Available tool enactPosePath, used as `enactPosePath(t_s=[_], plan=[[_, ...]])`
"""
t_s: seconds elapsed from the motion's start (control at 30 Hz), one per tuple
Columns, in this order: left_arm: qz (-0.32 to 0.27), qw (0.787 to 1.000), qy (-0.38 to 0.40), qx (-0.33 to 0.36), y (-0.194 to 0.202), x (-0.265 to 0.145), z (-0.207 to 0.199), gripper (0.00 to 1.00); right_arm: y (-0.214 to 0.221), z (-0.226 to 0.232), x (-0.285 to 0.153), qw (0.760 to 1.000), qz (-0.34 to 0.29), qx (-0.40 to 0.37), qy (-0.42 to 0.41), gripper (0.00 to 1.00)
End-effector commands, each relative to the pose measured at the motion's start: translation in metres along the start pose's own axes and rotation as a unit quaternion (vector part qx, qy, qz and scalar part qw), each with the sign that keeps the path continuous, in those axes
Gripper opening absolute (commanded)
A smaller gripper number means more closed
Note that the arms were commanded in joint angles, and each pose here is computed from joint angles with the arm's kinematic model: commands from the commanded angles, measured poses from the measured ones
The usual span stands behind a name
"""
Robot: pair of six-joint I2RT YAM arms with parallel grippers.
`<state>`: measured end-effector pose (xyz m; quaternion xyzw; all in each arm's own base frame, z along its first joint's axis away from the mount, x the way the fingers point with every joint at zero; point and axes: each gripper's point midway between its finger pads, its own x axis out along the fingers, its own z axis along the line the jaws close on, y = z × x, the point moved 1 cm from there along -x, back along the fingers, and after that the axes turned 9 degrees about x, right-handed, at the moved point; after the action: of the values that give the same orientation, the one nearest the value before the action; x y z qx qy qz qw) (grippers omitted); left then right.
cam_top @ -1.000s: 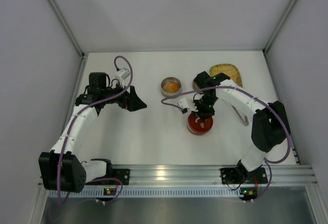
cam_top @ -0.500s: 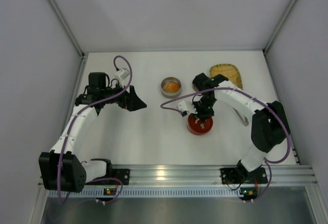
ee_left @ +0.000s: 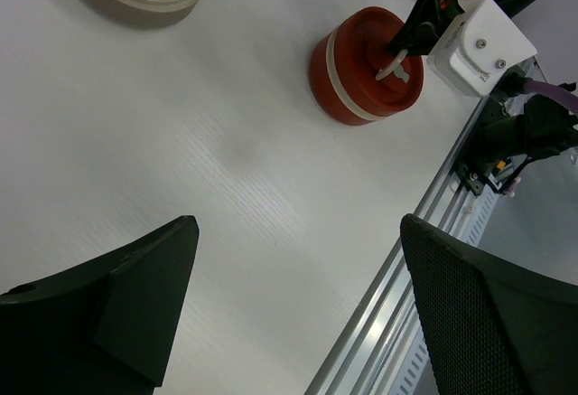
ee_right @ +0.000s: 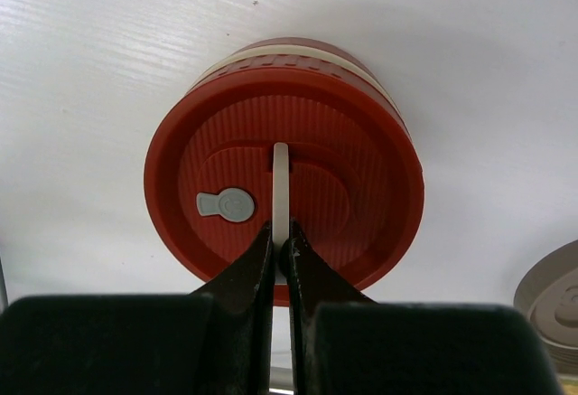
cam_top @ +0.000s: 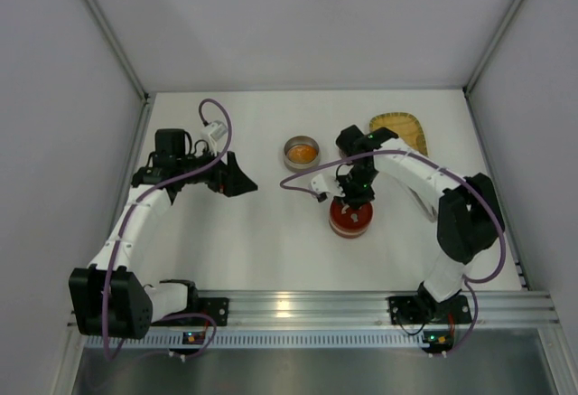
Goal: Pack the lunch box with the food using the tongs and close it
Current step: Close the box lid on the packing box.
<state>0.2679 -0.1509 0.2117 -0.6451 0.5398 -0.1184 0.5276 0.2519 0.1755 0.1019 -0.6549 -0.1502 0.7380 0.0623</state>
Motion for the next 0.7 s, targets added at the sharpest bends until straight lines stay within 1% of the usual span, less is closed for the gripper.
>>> enactPosePath(t_s=[0.0, 0.67], plan=[[-0.02, 1.0, 0.013, 0.018, -0.0098, -0.0027, -0.0029, 0.98, -0.0164, -0.0109, -0.0039, 0.999, -0.014, -0.035, 0.012, 0.0], [-0.023, 1.0, 0.013, 0.016, -0.0108, -0.0029, 0.0001, 0.98, -0.017, -0.0064, -0.0005, 0.999, -0.017, -0.04, 0.024, 0.0]])
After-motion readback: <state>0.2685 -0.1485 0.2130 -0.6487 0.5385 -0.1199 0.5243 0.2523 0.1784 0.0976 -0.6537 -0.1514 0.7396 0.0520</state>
